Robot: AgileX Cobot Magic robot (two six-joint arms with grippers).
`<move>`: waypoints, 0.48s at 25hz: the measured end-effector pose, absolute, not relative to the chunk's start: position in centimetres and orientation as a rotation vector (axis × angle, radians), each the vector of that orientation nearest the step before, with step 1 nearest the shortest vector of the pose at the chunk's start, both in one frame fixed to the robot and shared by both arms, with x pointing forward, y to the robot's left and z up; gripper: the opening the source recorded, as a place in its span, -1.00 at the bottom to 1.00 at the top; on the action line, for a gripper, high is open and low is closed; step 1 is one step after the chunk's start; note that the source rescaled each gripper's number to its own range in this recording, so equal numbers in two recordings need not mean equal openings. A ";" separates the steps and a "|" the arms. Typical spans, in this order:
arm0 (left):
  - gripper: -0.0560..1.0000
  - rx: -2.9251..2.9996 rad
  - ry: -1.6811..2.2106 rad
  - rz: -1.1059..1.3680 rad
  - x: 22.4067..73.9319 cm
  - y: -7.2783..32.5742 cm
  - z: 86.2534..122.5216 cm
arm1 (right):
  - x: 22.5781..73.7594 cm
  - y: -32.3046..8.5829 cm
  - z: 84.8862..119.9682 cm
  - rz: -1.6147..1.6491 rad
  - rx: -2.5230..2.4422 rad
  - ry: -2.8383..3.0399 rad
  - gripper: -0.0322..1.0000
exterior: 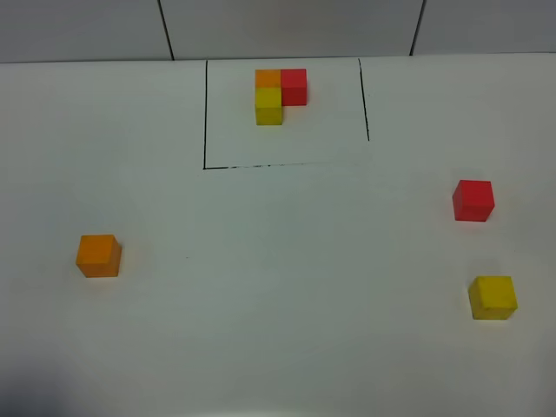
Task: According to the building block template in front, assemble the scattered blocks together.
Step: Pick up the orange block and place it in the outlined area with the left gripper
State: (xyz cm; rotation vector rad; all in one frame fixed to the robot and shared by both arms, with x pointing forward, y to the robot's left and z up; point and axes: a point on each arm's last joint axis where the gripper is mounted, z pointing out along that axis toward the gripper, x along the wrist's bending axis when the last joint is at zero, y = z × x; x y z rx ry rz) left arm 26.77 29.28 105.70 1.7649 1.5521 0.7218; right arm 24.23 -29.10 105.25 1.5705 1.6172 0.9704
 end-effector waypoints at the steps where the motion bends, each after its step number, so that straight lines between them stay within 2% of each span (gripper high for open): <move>1: 0.45 1.762 1.554 0.724 27.7 29.2 106.0 | 24.2 -29.1 105.3 0.970 1.570 1.617 0.58; 3: 0.74 1.769 1.567 0.716 29.7 29.1 106.5 | 24.2 -29.1 105.3 0.970 1.570 1.617 0.58; 5: 0.87 1.797 1.601 0.683 32.0 29.0 106.8 | 24.2 -29.1 105.3 0.970 1.570 1.617 0.58; 12: 0.93 1.936 1.762 0.499 40.4 28.5 106.2 | 24.2 -29.1 105.3 0.970 1.570 1.617 0.58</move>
